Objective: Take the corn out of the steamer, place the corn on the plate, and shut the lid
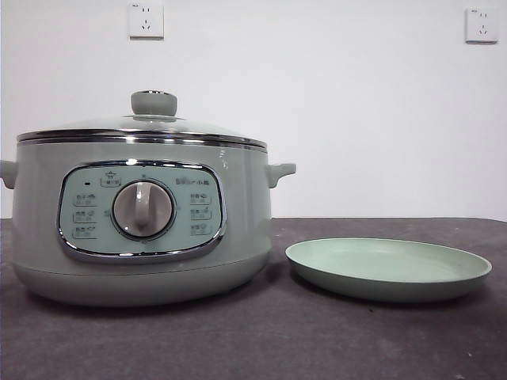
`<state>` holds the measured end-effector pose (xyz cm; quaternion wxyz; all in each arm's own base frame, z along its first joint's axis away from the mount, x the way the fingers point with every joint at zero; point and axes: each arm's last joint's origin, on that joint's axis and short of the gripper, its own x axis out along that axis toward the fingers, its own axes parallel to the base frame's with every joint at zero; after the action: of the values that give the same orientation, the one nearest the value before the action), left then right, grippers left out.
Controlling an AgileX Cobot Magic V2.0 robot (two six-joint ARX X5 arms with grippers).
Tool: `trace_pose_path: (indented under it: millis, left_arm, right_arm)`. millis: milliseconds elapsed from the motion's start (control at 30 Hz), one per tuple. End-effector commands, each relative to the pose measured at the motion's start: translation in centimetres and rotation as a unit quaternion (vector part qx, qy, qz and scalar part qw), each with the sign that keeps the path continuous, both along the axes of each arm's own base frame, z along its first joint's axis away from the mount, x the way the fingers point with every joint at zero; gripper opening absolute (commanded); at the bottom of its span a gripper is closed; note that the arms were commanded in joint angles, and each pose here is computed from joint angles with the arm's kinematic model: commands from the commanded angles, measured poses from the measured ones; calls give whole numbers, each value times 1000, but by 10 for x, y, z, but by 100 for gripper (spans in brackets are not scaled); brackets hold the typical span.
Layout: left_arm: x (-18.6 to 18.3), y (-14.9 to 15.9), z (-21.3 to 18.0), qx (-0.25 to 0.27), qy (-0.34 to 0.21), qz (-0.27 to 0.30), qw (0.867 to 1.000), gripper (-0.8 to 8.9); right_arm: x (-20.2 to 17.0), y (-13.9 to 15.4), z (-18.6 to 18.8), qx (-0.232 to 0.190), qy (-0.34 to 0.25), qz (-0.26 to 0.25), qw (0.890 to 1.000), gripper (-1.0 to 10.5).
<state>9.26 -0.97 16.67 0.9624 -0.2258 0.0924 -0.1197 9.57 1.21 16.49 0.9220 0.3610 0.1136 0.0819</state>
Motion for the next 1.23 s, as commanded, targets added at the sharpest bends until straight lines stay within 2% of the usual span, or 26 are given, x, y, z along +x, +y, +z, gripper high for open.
trace_pose_path:
  millis: [33, 167, 367, 467, 567, 667, 800, 933, 1000, 1067, 1133, 1233]
  left_arm:
    - [-3, 0, 18, 1, -11, -5, 1000, -8]
    - [-3, -1, 40, 6, 0, -14, 1000, -8]
    - [8, -4, 77, 38, 17, -75, 996, -8]
    - [17, -6, 97, 57, 23, -119, 991, -8]
    - [27, -8, 114, 66, 32, -156, 985, -8]
    - [40, -10, 131, 63, 51, -182, 980, -4]
    - [55, -10, 144, 72, 81, -191, 976, -4]
    - [66, -11, 154, 85, 111, -200, 970, 2]
    - [69, -11, 157, 88, 120, -202, 968, 48]
    - [73, -12, 160, 89, 126, -203, 967, 201]
    - [77, -14, 162, 90, 126, -208, 966, 326]
    - [82, -18, 165, 93, 122, -217, 964, 343]
  right_arm:
    - [0, 0, 19, -39, -27, 11, 999, -10]
    - [3, 2, 45, -89, -33, 37, 995, -9]
    - [19, 5, 88, -155, -25, 96, 983, -8]
    - [31, 8, 107, -175, -15, 129, 976, -2]
    - [42, 11, 123, -196, -5, 176, 965, -2]
    - [55, 14, 136, -211, 14, 237, 948, 0]
    - [70, 17, 146, -218, 50, 287, 931, 1]
    - [78, 19, 149, -234, 88, 337, 908, 3]
    - [81, 19, 149, -234, 108, 350, 901, 19]
    - [84, 19, 148, -231, 121, 353, 899, 127]
    - [86, 19, 146, -230, 126, 353, 898, 296]
    - [87, 19, 146, -226, 131, 349, 900, 447]
